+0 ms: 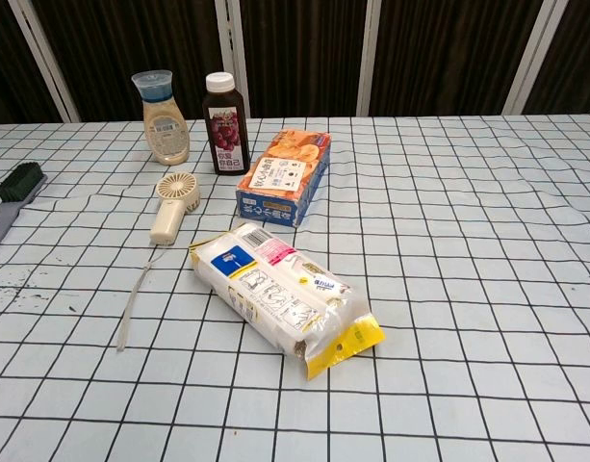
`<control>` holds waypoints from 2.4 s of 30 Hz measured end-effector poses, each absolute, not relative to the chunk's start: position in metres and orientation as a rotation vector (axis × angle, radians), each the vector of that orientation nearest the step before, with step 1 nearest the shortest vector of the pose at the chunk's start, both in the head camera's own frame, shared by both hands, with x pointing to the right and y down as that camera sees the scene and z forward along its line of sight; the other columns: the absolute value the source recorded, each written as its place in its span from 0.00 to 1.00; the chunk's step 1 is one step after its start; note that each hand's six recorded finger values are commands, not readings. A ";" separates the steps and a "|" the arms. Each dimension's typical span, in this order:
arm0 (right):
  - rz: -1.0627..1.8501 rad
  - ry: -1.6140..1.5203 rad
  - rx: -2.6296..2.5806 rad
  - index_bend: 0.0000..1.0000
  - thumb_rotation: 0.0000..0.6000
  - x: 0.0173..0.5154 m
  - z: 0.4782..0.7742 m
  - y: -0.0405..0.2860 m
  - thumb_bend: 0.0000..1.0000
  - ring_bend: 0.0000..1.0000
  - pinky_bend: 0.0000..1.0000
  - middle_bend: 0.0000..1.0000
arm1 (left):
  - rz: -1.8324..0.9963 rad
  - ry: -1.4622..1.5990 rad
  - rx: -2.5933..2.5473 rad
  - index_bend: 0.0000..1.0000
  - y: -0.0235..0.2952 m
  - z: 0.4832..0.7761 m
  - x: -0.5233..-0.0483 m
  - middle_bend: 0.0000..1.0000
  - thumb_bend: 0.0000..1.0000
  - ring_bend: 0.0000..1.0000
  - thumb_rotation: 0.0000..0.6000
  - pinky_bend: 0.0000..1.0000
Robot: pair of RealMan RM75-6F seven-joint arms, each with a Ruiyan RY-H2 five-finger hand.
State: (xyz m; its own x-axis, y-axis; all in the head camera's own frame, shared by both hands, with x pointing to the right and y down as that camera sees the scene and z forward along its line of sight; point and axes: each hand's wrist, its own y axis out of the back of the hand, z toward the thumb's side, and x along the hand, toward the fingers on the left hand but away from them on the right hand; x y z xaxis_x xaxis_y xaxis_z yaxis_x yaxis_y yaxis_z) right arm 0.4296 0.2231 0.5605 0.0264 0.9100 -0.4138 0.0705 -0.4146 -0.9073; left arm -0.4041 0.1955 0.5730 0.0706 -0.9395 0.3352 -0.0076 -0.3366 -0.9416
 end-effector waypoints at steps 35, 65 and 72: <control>1.469 -1.035 -1.607 0.01 1.00 0.432 0.560 0.224 0.28 0.00 0.00 0.00 | -1.591 0.549 -1.617 0.05 0.127 0.694 -0.271 0.91 0.77 0.74 1.00 0.75; 1.464 -1.038 -1.620 0.01 1.00 0.432 0.560 0.223 0.28 0.00 0.00 0.00 | -1.667 0.461 -1.568 0.03 0.123 0.732 -0.240 0.91 0.77 0.74 1.00 0.75; 1.464 -1.038 -1.620 0.01 1.00 0.432 0.560 0.223 0.28 0.00 0.00 0.00 | -1.637 0.486 -1.579 0.03 0.123 0.731 -0.233 0.91 0.77 0.74 1.00 0.75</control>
